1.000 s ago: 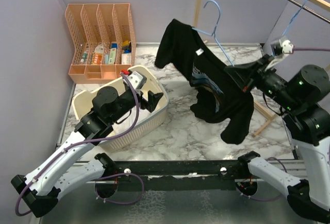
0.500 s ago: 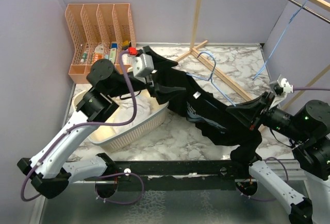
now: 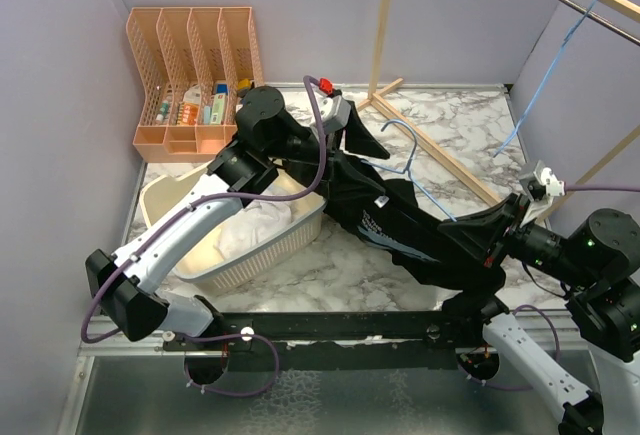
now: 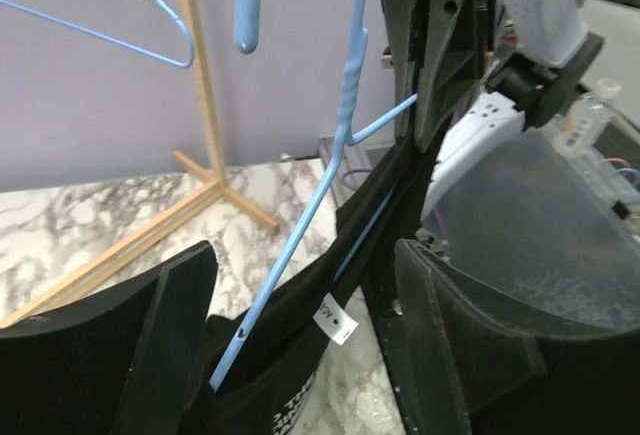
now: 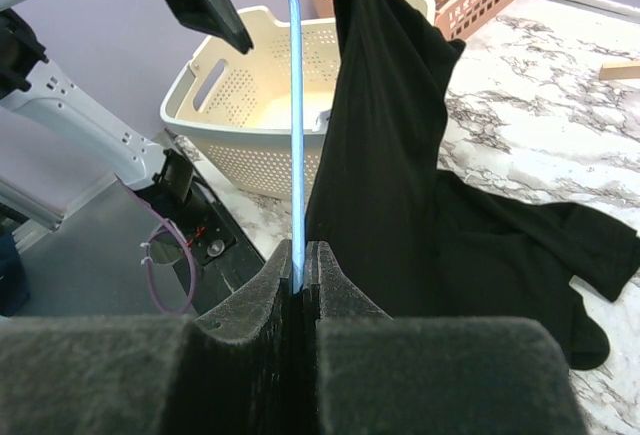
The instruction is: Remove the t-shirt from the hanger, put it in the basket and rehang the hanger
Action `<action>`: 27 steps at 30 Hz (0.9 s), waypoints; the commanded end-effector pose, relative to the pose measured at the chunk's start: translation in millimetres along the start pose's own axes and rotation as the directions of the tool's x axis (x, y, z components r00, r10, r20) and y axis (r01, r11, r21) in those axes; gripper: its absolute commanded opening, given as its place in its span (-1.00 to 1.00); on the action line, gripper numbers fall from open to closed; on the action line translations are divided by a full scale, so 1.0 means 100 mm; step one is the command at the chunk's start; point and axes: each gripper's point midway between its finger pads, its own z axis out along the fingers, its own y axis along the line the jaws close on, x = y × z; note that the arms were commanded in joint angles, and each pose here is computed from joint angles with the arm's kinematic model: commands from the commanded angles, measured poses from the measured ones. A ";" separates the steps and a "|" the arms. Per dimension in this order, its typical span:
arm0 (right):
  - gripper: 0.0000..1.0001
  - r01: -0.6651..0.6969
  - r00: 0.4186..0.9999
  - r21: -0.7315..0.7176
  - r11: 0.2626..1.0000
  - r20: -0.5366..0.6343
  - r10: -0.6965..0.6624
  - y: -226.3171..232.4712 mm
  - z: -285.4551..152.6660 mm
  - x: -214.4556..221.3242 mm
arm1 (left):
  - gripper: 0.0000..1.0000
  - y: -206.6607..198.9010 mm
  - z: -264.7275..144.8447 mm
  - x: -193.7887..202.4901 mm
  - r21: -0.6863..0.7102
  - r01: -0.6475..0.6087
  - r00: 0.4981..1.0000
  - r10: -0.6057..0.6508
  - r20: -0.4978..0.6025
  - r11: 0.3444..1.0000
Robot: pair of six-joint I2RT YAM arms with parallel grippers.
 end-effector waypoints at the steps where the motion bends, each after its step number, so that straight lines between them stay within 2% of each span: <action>1: -0.98 0.009 0.999 0.008 1.000 0.033 -0.009 0.00 -0.01 -0.05 | 0.43 -0.20 0.03 -0.17 0.136 -0.037 0.999 0.032 0.043 0.990; 5: -0.98 0.007 0.999 0.013 1.000 0.031 -0.007 -0.02 -0.01 -0.02 | 0.37 -0.17 0.09 -0.19 0.164 -0.026 0.999 0.018 0.051 0.986; 8: -0.98 0.006 0.999 0.026 1.000 0.034 -0.007 -0.04 -0.02 -0.02 | 0.11 -0.15 0.14 -0.17 0.191 -0.003 0.999 -0.006 0.043 0.982; 13: -0.98 0.010 0.999 0.028 1.000 0.045 -0.012 -0.02 -0.06 -0.03 | -0.04 -0.10 0.22 -0.08 0.218 0.046 0.999 -0.051 0.015 0.975; 15: -0.98 0.012 0.999 0.028 1.000 0.051 -0.013 -0.01 -0.07 -0.05 | -0.30 -0.08 0.25 -0.04 0.221 0.056 0.998 -0.059 0.003 0.974; 17: -0.98 0.013 0.998 0.028 1.000 0.054 -0.014 0.00 -0.08 -0.05 | -0.83 -0.06 0.26 -0.02 0.222 0.063 0.998 -0.063 -0.007 0.973; 18: -0.98 0.013 0.998 0.032 0.999 0.054 -0.014 -0.01 -0.09 -0.05 | -1.00 -0.06 0.27 -0.01 0.222 0.064 0.998 -0.063 -0.009 0.973; 22: -0.98 0.008 0.999 0.065 0.998 0.046 -0.011 -0.06 -0.10 -0.01 | -1.00 -0.05 0.26 -0.05 0.210 0.046 0.999 -0.045 -0.011 0.977; 23: -0.92 0.006 0.999 0.084 0.996 0.042 -0.010 -0.09 -0.12 0.01 | -1.00 -0.05 0.26 -0.07 0.202 0.037 0.999 -0.036 -0.007 0.979; 26: -0.32 -0.006 1.000 0.178 0.984 0.028 0.001 -0.24 -0.18 0.07 | -1.00 -0.02 0.26 -0.12 0.175 0.015 1.000 -0.014 -0.008 0.984; 27: -0.18 -0.005 1.000 0.205 0.979 0.024 0.000 -0.27 -0.22 0.10 | -1.00 0.00 0.25 -0.14 0.168 0.010 1.000 -0.009 -0.006 0.986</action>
